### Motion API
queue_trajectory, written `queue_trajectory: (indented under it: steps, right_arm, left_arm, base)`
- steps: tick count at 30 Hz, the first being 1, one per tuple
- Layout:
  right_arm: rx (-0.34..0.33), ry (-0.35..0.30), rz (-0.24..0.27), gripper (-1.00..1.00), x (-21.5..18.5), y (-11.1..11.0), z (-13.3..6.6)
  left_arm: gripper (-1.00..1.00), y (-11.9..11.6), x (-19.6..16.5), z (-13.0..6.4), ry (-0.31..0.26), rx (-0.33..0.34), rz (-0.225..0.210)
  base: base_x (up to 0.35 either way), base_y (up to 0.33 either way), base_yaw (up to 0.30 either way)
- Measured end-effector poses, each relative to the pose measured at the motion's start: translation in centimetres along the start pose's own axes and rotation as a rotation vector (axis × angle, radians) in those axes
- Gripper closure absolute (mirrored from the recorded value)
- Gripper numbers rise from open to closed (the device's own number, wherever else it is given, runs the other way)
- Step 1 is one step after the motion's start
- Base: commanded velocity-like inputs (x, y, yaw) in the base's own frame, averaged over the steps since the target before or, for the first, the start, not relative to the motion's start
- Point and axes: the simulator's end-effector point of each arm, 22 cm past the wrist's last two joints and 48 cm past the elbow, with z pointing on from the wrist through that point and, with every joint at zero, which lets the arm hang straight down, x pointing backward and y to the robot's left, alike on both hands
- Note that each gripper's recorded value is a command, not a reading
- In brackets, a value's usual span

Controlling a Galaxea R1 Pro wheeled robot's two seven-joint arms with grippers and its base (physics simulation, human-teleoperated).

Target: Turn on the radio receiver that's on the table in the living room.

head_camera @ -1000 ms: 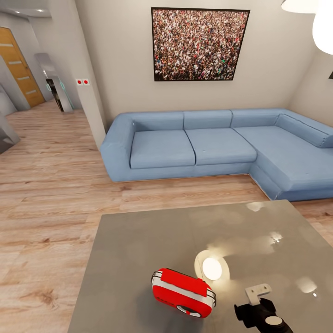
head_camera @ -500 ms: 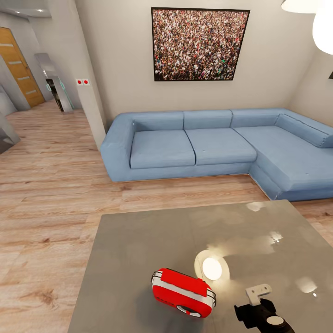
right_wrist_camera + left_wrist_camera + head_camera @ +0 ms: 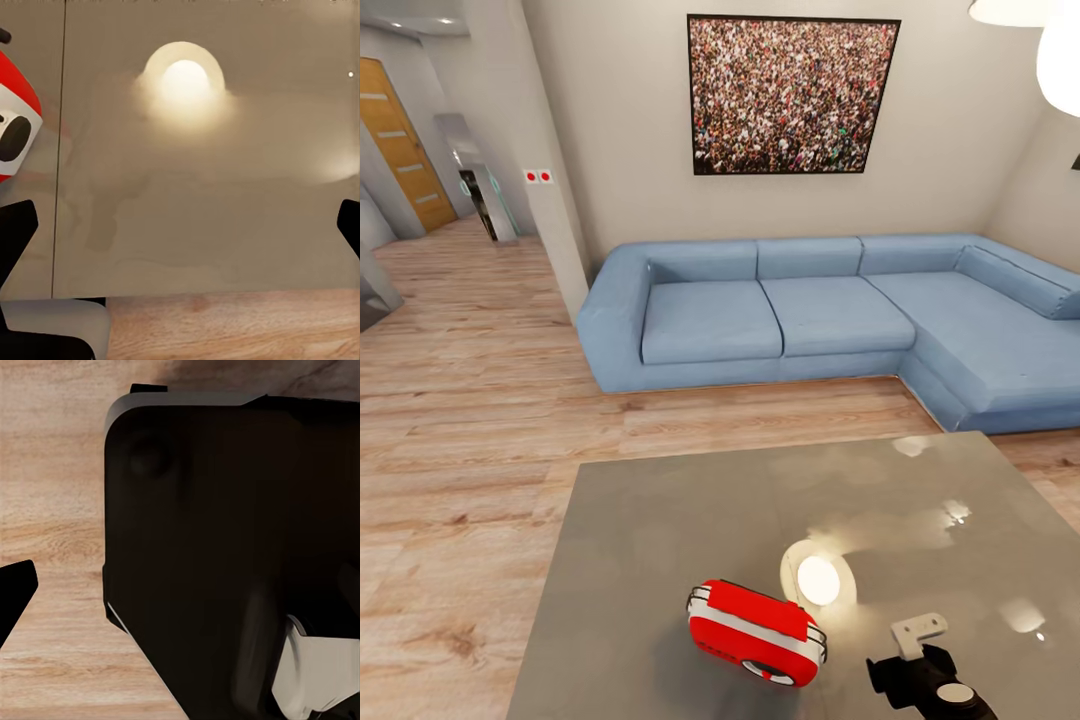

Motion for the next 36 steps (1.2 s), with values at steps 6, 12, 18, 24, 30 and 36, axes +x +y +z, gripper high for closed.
queue_trajectory:
  steps: [6,12,18,24,30,36]
  right_arm:
    - [0.001,0.003,-0.001,-1.0,0.2,-0.1,0.2]
    - [0.001,0.012,-0.002,-1.0,0.5,-0.2,0.4]
    - [0.001,0.022,-0.004,-1.0,0.9,-0.2,0.6]
    - [0.0,0.031,-0.006,-1.0,1.2,-0.1,0.8]
    - [-0.002,0.04,-0.007,-1.0,1.5,0.0,1.0]
    - [-0.004,0.05,-0.008,-1.0,1.9,0.1,1.1]
  left_arm:
    - [-1.0,0.0,0.3,0.0,0.008,-0.001,0.0]
    - [-1.0,0.1,0.7,0.0,0.017,-0.001,0.0]
    - [-1.0,0.1,1.0,0.1,0.025,-0.002,0.0]
    - [-1.0,0.1,1.3,0.1,0.034,-0.003,0.0]
    - [-1.0,0.1,1.7,0.1,0.044,-0.003,-0.001]
    - [-1.0,0.2,2.1,0.1,0.053,-0.004,-0.001]
  base:
    - [0.0,0.0,-0.056]
    - [0.0,0.0,-0.069]
    - [0.0,0.0,-0.04]
    - [0.0,0.0,-0.006]
    - [0.0,0.0,0.0]
    - [0.0,0.0,0.0]
